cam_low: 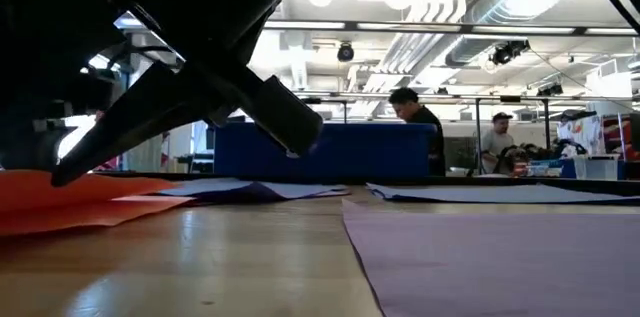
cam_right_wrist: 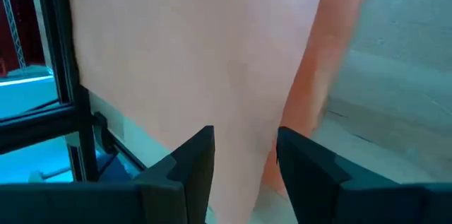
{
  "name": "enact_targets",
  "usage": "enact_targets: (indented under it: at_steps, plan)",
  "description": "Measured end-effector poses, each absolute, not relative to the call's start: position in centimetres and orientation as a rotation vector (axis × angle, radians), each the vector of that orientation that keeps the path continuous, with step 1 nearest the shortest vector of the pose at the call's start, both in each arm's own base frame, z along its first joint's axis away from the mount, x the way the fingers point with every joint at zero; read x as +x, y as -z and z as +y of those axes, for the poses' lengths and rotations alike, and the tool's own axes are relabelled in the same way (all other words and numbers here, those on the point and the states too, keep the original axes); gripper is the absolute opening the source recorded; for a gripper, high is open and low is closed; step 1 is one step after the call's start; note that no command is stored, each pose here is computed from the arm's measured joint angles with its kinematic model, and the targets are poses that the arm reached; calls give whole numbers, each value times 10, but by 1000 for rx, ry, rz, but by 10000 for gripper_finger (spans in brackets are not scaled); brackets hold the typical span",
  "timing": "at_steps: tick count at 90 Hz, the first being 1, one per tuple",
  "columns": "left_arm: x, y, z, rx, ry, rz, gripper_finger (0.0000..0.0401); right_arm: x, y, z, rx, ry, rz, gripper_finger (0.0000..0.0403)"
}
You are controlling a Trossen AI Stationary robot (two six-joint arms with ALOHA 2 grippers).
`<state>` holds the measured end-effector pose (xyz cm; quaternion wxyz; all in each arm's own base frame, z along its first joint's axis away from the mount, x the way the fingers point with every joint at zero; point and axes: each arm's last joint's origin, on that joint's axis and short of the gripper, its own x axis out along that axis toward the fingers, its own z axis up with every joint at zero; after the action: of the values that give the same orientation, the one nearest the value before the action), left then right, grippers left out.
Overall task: Organize paper
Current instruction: Stack the orange paper on top of the orange paper
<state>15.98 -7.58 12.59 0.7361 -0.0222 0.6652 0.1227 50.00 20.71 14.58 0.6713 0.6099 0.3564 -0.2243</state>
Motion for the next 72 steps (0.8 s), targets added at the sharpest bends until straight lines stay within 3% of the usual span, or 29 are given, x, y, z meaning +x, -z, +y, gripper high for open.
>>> enact_targets:
  at_steps: [13, 40, 72]
  plan:
    - [161, -127, -83, -73, -162, 1473, 0, 500, -146, 207, 1361, 499, 804, 138]
    - [171, -142, -91, -54, -130, 1471, 0, 500, -146, 207, 1359, 501, 803, 138]
    - [171, -159, -87, 65, -238, 1494, 0, 501, -154, 208, 1389, 504, 809, 138]
